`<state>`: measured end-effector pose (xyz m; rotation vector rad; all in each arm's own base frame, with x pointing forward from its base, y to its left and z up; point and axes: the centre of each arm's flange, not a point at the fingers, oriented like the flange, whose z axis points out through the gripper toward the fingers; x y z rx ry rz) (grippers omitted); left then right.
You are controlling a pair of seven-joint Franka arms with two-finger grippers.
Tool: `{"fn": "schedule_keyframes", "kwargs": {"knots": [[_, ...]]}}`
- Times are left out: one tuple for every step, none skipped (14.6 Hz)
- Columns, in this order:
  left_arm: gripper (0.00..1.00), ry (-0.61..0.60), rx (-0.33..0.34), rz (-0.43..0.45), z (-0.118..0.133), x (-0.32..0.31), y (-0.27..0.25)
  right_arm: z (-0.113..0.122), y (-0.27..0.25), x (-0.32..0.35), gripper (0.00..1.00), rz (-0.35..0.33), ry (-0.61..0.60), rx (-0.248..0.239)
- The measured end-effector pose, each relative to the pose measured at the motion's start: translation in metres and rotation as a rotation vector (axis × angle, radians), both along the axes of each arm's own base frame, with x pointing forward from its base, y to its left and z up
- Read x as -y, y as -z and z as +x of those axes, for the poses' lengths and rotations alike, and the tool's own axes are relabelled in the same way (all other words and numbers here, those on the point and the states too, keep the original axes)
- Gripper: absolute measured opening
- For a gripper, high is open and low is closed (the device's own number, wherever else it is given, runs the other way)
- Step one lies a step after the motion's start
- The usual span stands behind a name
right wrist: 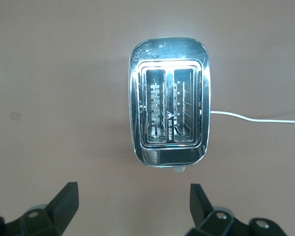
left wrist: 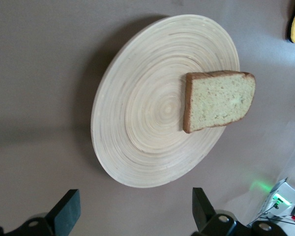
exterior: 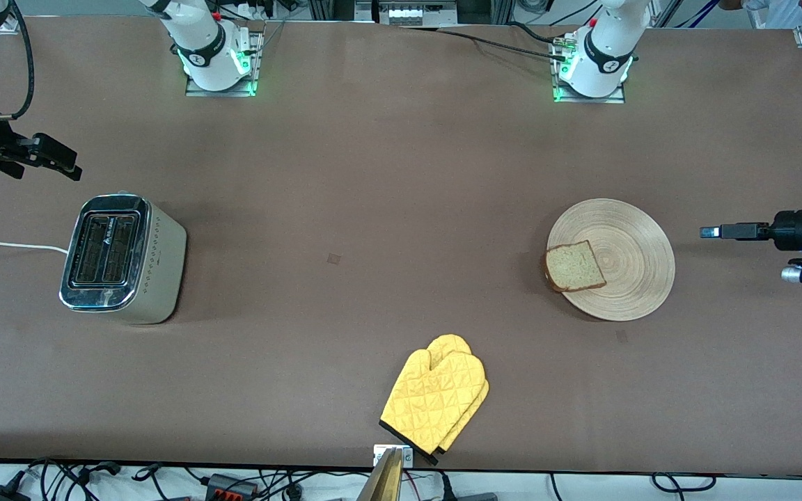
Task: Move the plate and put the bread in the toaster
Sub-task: 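Reach the left gripper to the rim of the wooden plate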
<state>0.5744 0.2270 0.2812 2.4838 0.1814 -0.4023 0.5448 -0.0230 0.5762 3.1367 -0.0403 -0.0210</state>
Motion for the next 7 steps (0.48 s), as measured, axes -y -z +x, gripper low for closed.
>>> {"fn": "schedule_keyframes", "kwargs": {"knots": [[1.00, -0.010, -0.007, -0.009, -0.001, -0.004, 0.012, 0.000, 0.000, 0.000, 1.00, 0.000, 0.000, 0.000], [1.00, -0.015, -0.014, -0.016, -0.001, -0.005, 0.022, 0.000, 0.000, 0.000, 1.00, 0.000, 0.000, 0.001], [1.00, -0.020, -0.018, -0.019, 0.000, -0.005, 0.030, 0.000, 0.000, 0.000, 1.00, 0.000, 0.000, 0.001], [1.00, -0.026, -0.018, -0.021, 0.001, -0.005, 0.039, 0.000, 0.000, 0.000, 1.00, 0.000, 0.000, 0.001], [1.00, -0.033, -0.021, -0.027, 0.002, -0.004, 0.047, 0.000, 0.000, 0.000, 1.00, 0.000, 0.000, 0.001], [1.00, -0.039, -0.025, -0.036, 0.002, -0.003, 0.054, 0.000, 0.000, 0.000, 1.00, 0.000, 0.000, 0.001], [1.00, -0.045, -0.026, -0.043, 0.002, -0.002, 0.061, 0.000, -0.001, 0.000, 1.00, 0.000, 0.000, 0.001]]}}
